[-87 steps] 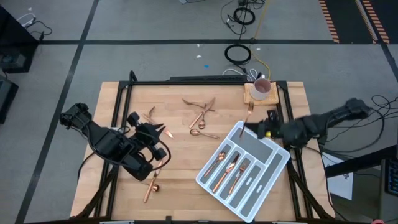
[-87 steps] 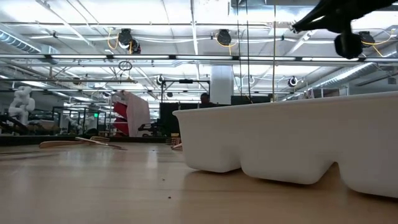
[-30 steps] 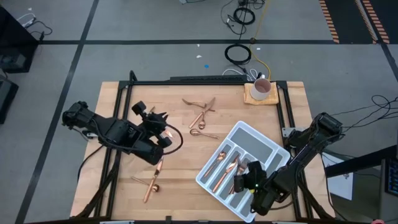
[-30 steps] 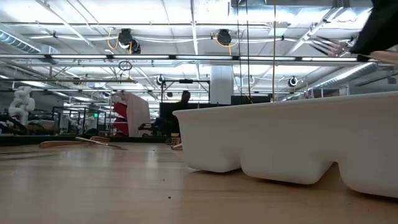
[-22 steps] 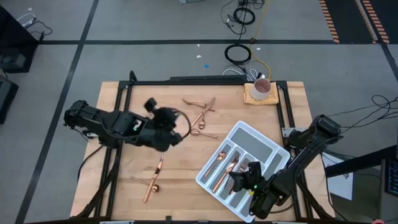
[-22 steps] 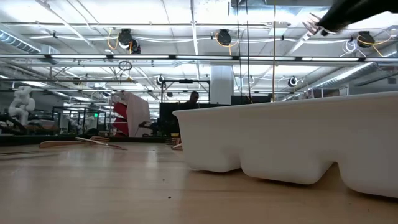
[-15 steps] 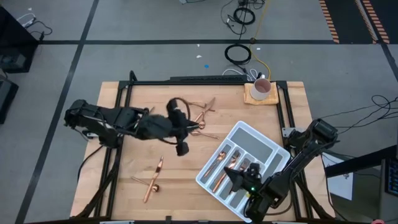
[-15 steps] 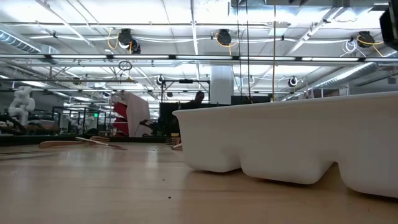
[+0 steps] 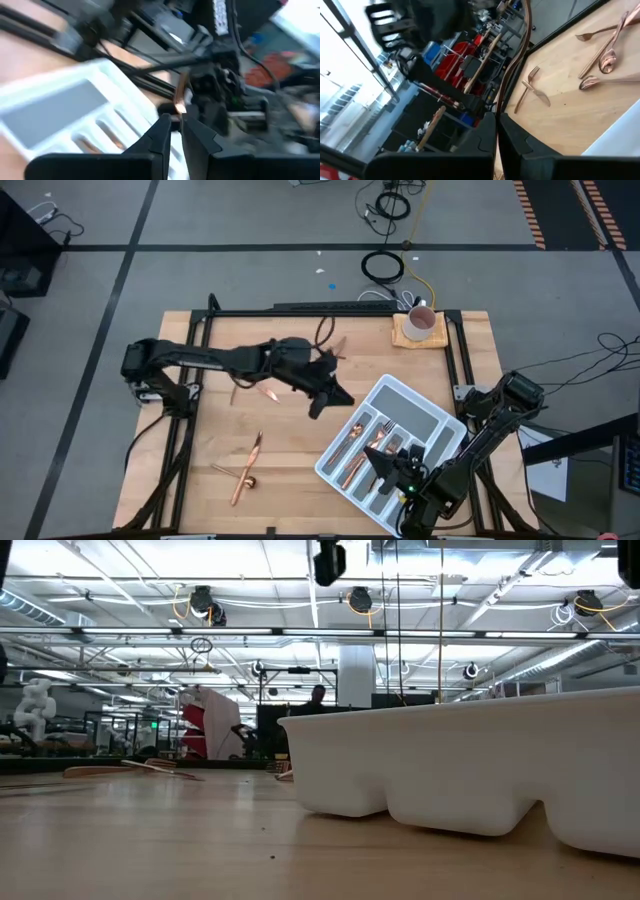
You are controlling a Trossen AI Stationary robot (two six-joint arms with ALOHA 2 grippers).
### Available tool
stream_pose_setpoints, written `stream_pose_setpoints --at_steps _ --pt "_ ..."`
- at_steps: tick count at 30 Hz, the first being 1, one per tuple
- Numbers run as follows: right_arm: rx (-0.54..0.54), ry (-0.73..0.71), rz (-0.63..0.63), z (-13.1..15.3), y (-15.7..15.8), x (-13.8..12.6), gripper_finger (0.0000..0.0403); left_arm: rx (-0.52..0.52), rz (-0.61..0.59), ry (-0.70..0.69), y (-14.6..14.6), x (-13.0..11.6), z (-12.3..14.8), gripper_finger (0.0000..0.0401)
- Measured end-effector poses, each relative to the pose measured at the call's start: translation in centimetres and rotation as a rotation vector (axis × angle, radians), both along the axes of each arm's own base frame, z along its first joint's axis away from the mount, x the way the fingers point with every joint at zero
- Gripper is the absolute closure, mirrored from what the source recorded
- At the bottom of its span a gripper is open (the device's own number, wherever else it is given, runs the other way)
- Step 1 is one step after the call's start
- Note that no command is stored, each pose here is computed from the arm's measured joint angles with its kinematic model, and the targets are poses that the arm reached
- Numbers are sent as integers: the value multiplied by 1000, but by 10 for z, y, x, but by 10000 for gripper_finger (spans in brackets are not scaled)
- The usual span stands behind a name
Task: Sort silverware
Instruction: Put the gold fork into the cutlery tray with the other gold fork
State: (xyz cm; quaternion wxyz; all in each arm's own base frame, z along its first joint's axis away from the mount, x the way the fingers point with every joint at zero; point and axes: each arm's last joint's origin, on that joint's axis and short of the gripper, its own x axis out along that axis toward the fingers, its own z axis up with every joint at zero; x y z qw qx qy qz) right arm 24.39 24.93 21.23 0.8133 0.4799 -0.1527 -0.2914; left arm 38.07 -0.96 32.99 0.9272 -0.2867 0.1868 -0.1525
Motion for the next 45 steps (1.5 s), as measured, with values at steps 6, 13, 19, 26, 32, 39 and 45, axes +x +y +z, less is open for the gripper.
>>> stream_pose_setpoints --at_steps 6,13,19,26,32,39,45 --pt "26 49 33 -1 -1 2 403 -195 -156 -27 -4 24 -32 353" --pt "15 64 21 -1 -5 6 403 -257 -220 0 -15 38 -54 353" --pt "1 77 -4 -1 -12 12 403 -331 -270 -134 -21 47 -51 353" --pt "15 85 4 -1 -12 15 403 -313 -316 -132 -25 52 -65 353" --pt "16 79 32 1 -4 10 403 -218 -379 -186 -12 51 -64 353" --pt "10 85 36 1 -3 10 403 -163 -407 -119 0 49 -75 340" --pt "-13 103 37 1 -4 10 403 -136 -422 -95 -9 49 -79 273"
